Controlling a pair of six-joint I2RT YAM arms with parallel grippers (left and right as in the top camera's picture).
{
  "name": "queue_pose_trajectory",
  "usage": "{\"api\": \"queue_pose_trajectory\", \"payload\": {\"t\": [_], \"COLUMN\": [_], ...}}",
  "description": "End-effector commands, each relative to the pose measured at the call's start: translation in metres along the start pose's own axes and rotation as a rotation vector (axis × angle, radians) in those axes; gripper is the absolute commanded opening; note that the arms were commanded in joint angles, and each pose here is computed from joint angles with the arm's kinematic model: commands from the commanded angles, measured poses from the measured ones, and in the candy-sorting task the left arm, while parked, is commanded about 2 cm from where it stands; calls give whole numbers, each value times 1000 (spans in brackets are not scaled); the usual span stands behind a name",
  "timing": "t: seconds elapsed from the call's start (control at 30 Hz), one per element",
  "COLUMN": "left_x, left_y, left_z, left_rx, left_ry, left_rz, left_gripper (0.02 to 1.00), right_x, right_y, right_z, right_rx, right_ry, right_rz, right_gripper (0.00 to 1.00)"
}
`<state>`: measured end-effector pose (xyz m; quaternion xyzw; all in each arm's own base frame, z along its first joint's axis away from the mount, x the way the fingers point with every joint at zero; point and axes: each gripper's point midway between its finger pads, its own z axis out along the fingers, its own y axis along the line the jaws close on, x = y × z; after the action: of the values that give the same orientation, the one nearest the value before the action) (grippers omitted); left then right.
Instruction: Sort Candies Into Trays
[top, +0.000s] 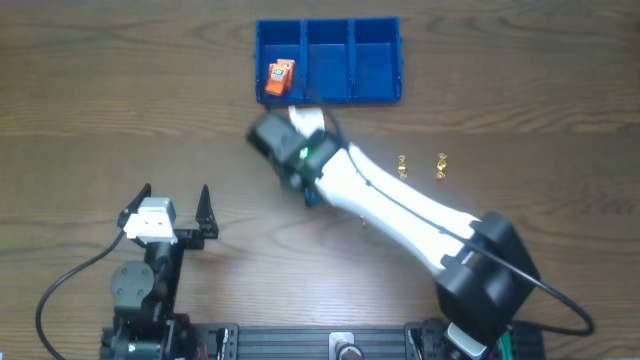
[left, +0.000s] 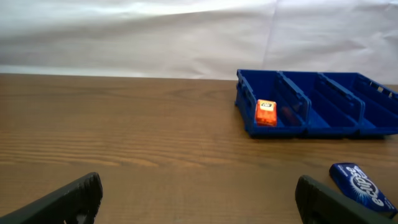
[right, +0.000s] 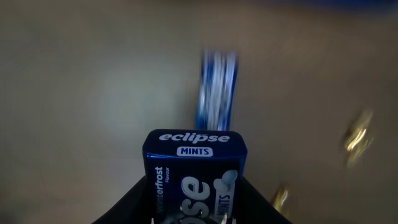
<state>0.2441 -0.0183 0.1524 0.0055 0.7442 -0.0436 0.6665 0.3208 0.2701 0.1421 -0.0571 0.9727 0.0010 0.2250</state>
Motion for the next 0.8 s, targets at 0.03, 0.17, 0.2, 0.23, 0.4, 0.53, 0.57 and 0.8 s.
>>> {"api": "queue_pose_trajectory", "payload": {"t": [0.03,0.17,0.2,0.23,0.4,0.53,0.57,0.8], "left_x": [17,17,17,17,17,17,17,17], "left_y": [3,3,3,3,3,3,3,3], "left_z": [1,1,1,1,1,1,1,1], "left_rx": [-12,-12,-12,-12,-12,-12,-12,-12], "left_ry": [52,52,52,52,52,52,52,52], "left_rz": [15,15,15,15,15,15,15,15], "left_gripper": [998,998,998,998,998,996,996,998], "right_x": [-115,-174,-183,-193,-217,-220,-218,-205], "right_y": [-40,-55,-56,-59,-59,-64,-64,-61], "right_z": [-44,-29,-21,-12,31,65,75,109], "right_rx": [80,90,81,66,-32,-31,-27,-9], "right_ry": [-265,-331,-333,-337,-343,-326,-315,-262], "right_rz": [3,25,26,34,50,64,61,50], "right_gripper": [36,34,36,34,34,34,34,34]}}
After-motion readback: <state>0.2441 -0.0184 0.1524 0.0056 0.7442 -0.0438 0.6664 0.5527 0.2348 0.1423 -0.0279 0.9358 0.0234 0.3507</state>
